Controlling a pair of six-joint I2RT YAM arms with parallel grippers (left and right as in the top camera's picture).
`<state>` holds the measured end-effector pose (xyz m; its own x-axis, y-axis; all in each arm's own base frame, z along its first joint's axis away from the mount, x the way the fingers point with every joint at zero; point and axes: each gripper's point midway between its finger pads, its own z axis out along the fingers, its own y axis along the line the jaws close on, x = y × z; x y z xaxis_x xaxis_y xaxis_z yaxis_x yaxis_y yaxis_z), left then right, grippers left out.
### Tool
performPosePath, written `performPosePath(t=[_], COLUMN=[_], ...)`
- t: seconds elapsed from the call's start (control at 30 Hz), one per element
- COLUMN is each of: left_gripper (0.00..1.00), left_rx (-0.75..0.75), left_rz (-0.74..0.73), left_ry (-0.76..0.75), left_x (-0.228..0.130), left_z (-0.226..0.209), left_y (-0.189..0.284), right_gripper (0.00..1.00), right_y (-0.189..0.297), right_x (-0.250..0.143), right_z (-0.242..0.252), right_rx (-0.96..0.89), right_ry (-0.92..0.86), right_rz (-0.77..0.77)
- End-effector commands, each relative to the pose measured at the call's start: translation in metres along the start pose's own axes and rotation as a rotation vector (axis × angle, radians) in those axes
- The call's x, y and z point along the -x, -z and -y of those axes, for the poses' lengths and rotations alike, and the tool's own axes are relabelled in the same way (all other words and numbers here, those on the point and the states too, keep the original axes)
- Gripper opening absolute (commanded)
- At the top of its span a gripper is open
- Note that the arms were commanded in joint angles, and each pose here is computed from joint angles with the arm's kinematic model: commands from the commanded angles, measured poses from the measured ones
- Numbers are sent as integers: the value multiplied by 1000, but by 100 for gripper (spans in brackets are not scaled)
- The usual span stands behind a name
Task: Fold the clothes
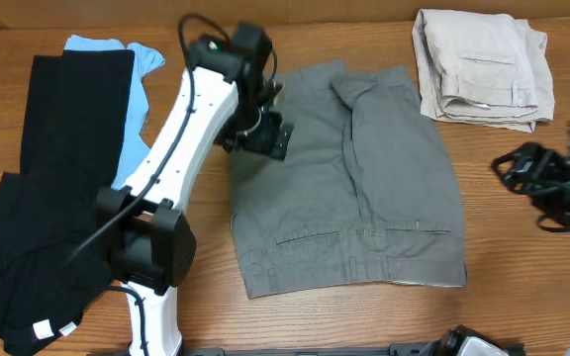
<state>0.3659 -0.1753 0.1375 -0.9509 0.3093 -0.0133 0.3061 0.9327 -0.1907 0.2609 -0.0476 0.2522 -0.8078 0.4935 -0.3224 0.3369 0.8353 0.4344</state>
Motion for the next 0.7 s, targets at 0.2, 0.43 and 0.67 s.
performPosePath(t=[0.2,0.43,0.67], left_gripper=[32,4,4], left_rx=[23,67,178], left_rz=[-98,-69,-14], left_ry=[67,118,186], left_x=[-30,-35,-30], left_z=[-23,-44,-88], left_y=[-99,-130,-135], right_gripper=[77,76,76], right_y=[-58,-69,-88], right_x=[-24,-33,-44], right_z=[-2,-3,-5], right_rx=[-22,-34,-37], right_ry=[20,27,-7], right_rz=[-84,-110,-133])
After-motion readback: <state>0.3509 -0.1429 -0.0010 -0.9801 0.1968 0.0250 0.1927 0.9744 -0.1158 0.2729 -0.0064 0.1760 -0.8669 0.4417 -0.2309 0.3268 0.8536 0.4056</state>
